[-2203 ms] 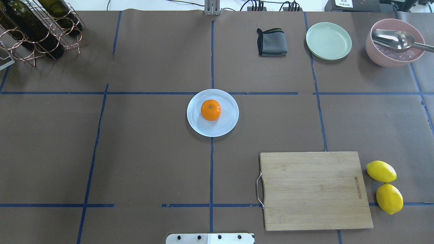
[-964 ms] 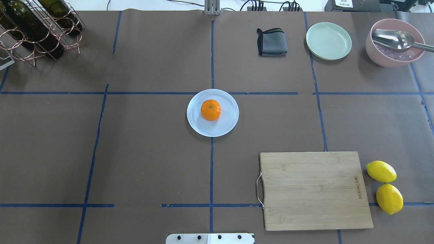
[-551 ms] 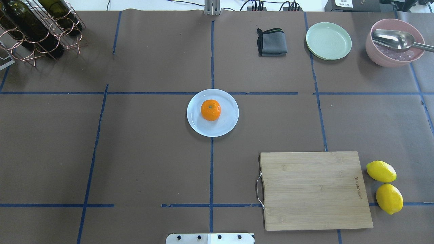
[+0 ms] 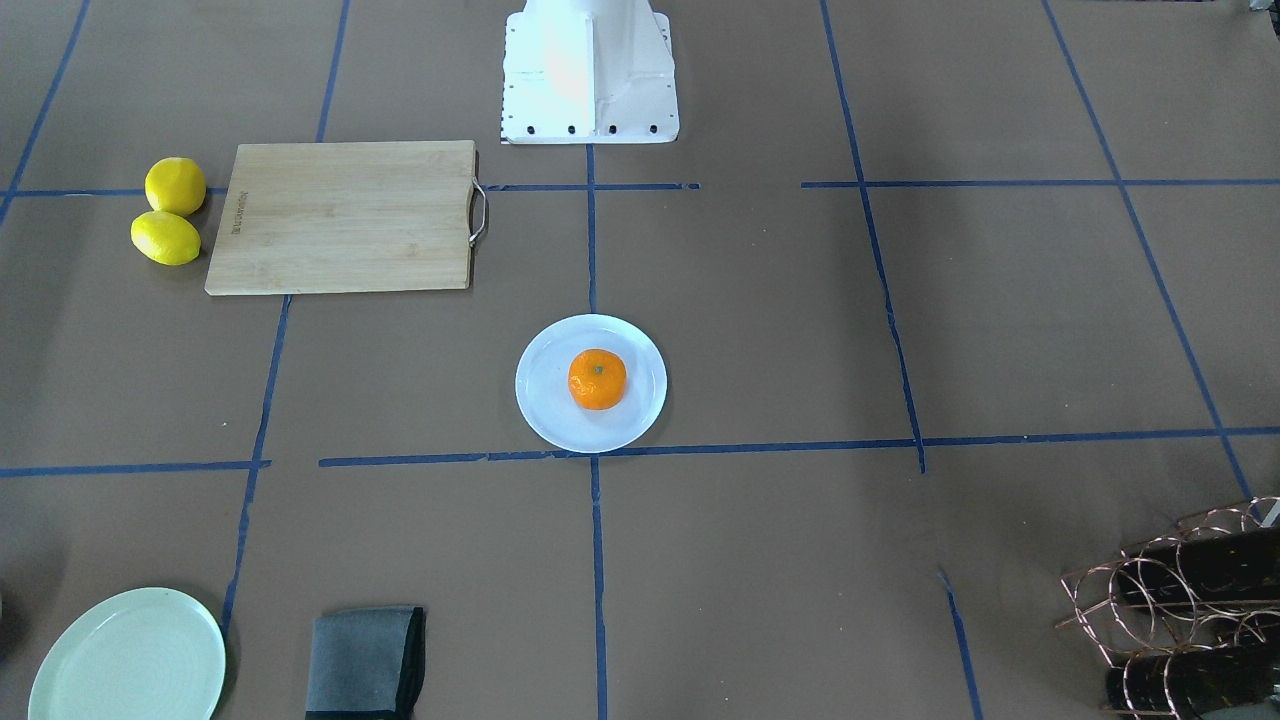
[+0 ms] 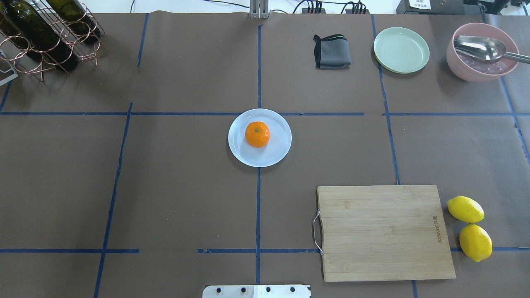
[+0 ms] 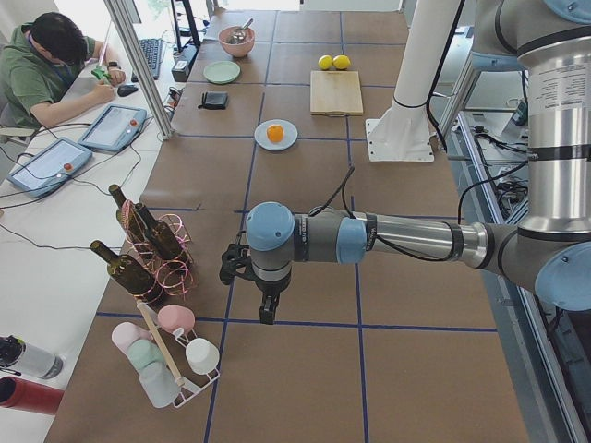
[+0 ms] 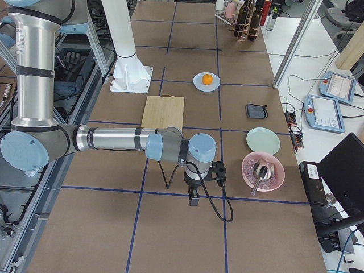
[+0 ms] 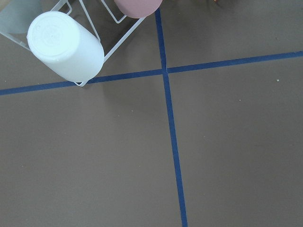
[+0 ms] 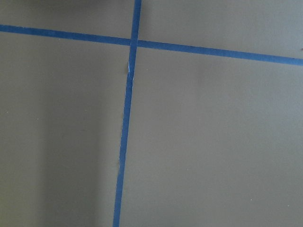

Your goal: Pick orange to plate

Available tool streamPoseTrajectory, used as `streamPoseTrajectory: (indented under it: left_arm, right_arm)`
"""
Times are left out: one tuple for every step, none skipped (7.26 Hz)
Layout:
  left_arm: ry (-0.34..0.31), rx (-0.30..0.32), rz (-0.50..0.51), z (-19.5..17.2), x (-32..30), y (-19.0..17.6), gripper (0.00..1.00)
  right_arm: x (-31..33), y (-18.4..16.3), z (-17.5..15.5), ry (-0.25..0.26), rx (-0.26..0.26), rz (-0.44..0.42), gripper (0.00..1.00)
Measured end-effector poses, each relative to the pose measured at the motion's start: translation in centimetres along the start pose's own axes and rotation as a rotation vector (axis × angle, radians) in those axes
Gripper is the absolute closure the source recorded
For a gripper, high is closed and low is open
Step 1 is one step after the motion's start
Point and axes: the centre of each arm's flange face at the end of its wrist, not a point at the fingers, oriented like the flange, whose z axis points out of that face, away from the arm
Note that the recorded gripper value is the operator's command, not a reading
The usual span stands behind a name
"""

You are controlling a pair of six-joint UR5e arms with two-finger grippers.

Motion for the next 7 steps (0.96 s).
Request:
streamPoseTrajectory:
  left_arm:
    - [-0.001, 0.001, 0.001, -0.05, 0.03, -0.01, 0.00]
    - [-0.001, 0.002, 0.001, -0.10, 0.06, -0.01, 0.00]
    - [-0.001, 0.002, 0.001, -0.11, 0.07, -0.02, 0.00]
    - [-0.001, 0.002, 0.001, -0.11, 0.06, -0.01, 0.00]
    - [-0.001, 0.002, 0.001, -0.10, 0.05, -0.01, 0.00]
    - [-0.002, 0.002, 0.001, -0.10, 0.05, -0.01, 0.00]
    - [-0.002, 0.002, 0.001, -0.12, 0.07, -0.02, 0.00]
  right_arm:
    - [0.05, 0.04, 0.05, 0.000, -0.001, 0.001, 0.00]
    - [0.09, 0.12, 0.14, 0.000, -0.003, 0.003, 0.00]
    - [0.14, 0.23, 0.24, -0.001, -0.004, 0.004, 0.00]
    - [0.18, 0.33, 0.32, -0.002, -0.006, 0.005, 0.00]
    - [0.21, 0.40, 0.37, -0.002, -0.007, 0.006, 0.00]
    - [0.22, 0.42, 0.39, -0.002, -0.007, 0.006, 0.00]
    - [0.23, 0.45, 0.41, -0.002, -0.008, 0.007, 0.00]
